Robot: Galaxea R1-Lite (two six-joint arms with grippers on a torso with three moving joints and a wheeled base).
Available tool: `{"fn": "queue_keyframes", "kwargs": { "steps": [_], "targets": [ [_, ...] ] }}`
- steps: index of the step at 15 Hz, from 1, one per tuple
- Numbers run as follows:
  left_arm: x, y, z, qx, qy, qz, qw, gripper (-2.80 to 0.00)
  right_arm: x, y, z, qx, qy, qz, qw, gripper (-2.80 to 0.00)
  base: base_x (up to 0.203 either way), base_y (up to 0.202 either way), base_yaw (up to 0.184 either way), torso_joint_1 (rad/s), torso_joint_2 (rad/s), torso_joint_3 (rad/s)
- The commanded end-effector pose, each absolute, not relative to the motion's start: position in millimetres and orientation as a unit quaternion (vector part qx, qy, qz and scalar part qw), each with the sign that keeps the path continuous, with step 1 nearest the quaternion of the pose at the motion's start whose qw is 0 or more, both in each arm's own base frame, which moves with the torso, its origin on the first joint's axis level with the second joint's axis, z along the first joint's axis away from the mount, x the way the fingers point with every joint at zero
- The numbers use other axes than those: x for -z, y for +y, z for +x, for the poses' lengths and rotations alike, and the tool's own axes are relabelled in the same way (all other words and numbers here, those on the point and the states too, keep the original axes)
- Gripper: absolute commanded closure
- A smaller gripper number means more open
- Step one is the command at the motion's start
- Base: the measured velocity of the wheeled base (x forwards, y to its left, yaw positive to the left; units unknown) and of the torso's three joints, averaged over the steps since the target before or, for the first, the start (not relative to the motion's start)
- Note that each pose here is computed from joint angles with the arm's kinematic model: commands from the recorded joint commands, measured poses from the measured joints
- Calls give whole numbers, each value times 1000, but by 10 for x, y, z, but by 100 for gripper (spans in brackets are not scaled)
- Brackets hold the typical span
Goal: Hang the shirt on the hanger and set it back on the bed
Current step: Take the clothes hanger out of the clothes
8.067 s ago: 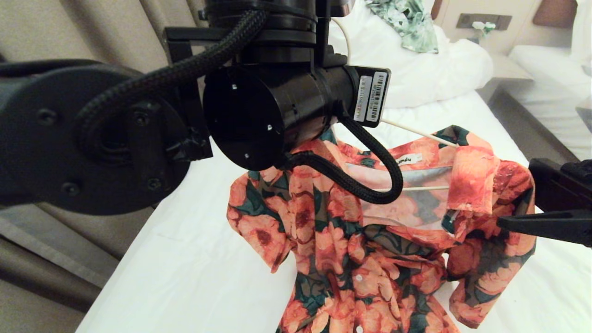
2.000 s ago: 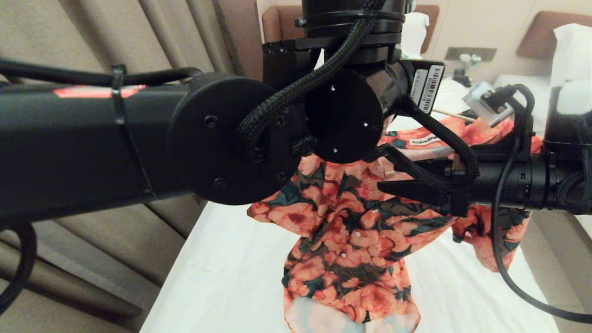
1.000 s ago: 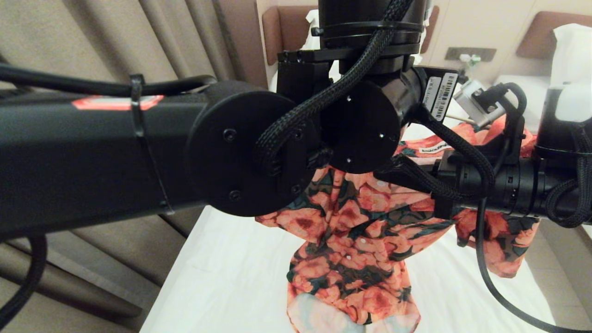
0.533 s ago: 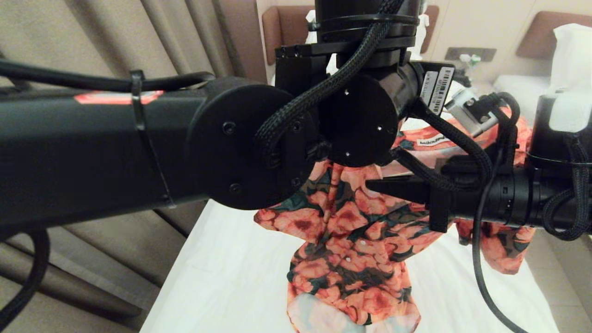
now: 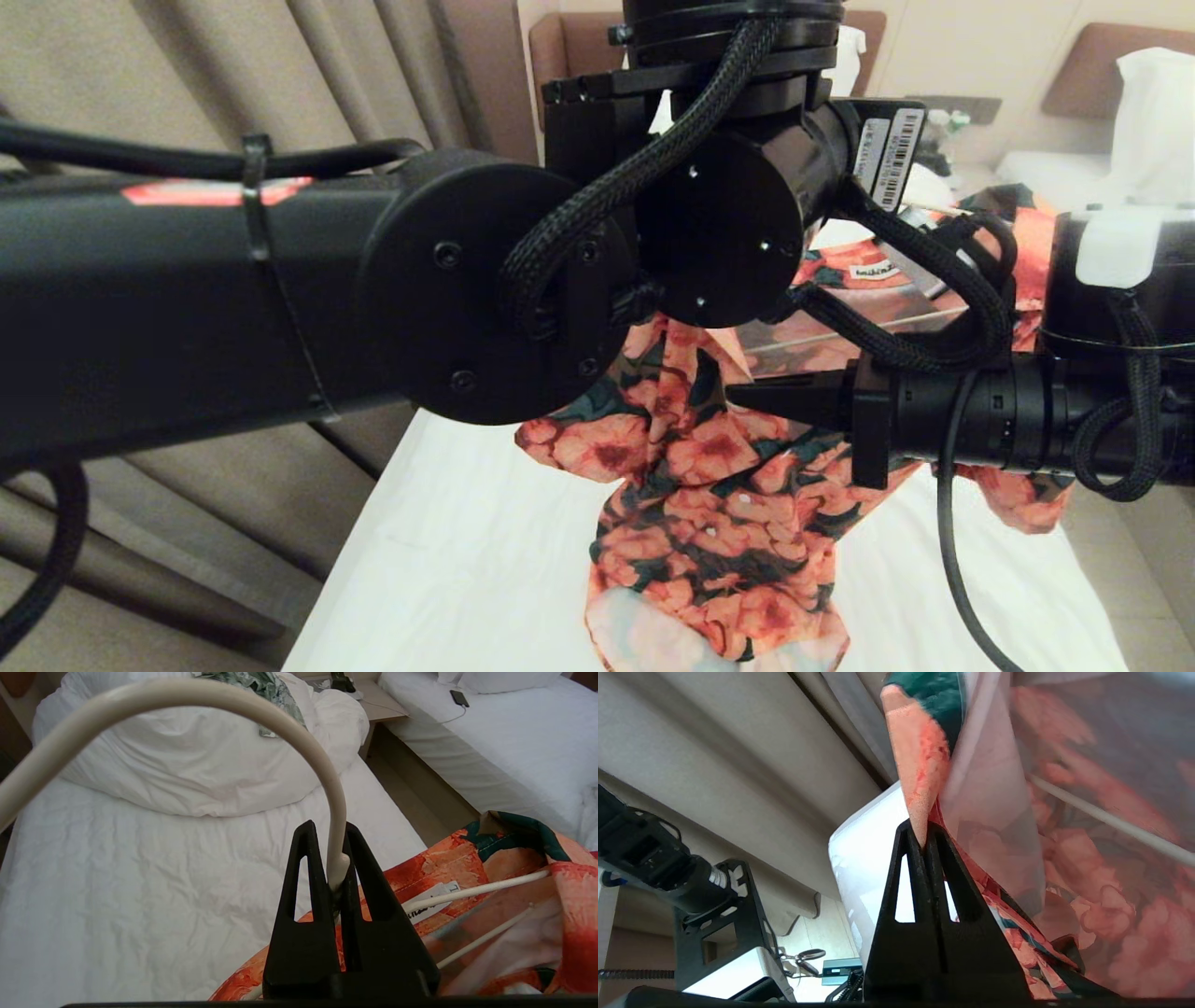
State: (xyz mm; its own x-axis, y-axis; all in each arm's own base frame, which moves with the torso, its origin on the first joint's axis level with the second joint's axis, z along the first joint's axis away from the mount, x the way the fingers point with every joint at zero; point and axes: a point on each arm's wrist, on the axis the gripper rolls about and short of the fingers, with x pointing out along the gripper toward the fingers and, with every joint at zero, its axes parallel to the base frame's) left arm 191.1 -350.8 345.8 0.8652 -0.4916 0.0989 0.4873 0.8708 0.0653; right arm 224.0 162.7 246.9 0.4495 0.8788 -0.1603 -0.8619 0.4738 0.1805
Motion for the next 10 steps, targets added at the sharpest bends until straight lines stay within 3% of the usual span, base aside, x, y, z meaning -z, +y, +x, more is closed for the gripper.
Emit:
{"fn": "queue_keyframes", "kwargs": {
  "steps": [1, 6, 7, 10],
  "targets": [
    [-3475, -3490, 1910, 250, -57, 17, 966, 0, -2452, 1636, 2260, -512, 117, 37, 850, 0, 0, 0, 0, 0, 0, 0],
    [-3531, -3418, 1875, 250, -59, 11, 967, 0, -2473, 1619, 2243, -511, 114, 37, 851, 0, 0, 0, 0, 0, 0, 0],
    [-3531, -3416, 1879, 249, -58, 10, 967, 0, -2474, 1619, 2244, -511, 114, 37, 852, -280, 0, 0, 0, 0, 0, 0],
    [-3548, -3385, 1894, 245, -58, 9, 968, 0, -2496, 1604, 2239, -509, 110, 38, 853, -280, 0, 0, 0, 0, 0, 0]
  ]
}}
